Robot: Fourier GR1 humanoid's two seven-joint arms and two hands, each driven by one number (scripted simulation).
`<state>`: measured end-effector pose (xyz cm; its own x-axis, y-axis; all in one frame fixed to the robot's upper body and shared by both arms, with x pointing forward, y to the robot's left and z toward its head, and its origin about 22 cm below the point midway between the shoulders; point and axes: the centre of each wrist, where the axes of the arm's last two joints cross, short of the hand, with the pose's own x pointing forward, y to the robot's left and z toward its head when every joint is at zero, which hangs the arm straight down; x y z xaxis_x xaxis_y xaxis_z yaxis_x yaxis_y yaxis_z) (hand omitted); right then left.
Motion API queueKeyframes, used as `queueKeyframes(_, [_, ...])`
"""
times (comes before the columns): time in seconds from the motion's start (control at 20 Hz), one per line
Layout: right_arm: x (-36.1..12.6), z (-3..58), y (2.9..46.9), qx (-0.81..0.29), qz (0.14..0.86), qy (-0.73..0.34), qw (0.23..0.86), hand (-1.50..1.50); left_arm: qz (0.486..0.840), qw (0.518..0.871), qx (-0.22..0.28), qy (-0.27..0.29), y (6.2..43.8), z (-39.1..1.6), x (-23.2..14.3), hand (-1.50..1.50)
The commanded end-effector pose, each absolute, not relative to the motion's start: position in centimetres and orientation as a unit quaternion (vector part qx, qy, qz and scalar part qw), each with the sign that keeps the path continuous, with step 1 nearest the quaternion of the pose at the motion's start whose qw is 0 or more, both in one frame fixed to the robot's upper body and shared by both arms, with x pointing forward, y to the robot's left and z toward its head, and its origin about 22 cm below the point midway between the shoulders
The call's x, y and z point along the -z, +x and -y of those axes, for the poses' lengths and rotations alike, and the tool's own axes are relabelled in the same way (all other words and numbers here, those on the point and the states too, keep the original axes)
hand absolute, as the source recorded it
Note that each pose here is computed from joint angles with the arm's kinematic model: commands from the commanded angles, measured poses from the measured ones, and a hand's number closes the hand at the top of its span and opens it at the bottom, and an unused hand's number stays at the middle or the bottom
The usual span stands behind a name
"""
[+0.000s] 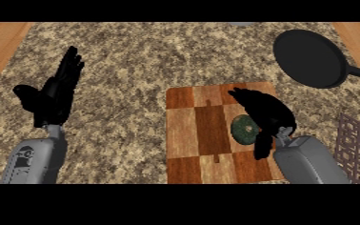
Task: Pick the squash from the cutting board and place it in the pan
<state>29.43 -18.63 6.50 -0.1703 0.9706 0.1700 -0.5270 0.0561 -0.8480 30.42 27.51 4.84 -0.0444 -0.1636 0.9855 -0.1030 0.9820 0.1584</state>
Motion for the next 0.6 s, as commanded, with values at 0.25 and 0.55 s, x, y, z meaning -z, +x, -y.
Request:
queueKeyframes(0.25, [-2.7, 18.7, 30.6, -0.662, 0.409, -0.225, 0.587, 1.50, 0.720, 0.688, 0.029, 0.087, 30.5, -28.9, -5.3, 0.00])
queueKeyframes(0.55, [-3.9, 19.4, 29.3, -0.680, 0.441, -0.223, 0.541, 1.50, 0.725, 0.682, 0.017, 0.094, 28.2, -27.2, -4.3, 0.00])
